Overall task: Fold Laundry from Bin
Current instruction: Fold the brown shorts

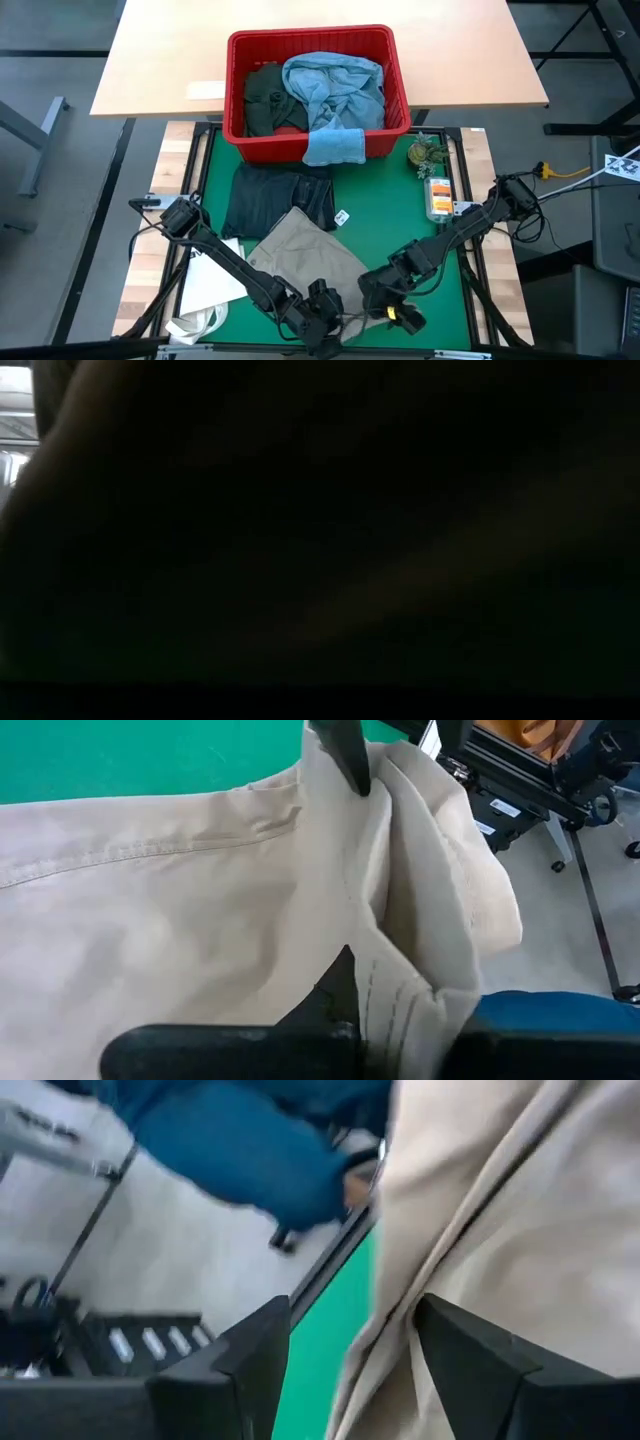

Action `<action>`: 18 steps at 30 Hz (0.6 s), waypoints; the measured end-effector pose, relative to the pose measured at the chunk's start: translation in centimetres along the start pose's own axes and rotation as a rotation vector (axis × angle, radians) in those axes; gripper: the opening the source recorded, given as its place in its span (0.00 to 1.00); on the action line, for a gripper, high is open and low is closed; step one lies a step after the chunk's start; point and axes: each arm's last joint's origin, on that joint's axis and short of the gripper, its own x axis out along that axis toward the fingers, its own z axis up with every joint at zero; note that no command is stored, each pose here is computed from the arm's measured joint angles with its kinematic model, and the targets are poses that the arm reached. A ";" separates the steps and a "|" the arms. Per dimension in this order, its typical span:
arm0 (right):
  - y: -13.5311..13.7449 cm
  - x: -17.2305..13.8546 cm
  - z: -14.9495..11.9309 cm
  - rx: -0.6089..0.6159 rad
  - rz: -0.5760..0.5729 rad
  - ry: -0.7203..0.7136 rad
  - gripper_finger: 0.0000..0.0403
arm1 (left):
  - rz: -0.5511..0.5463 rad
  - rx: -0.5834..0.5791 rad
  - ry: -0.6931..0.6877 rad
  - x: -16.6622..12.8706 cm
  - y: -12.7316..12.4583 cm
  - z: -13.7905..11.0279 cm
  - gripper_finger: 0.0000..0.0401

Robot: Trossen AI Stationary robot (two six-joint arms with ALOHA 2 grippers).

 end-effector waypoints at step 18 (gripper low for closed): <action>5.0 2.2 -4.4 0.015 -0.258 0.382 0.55 | 0.003 0.002 0.003 0.0 0.0 0.0 0.01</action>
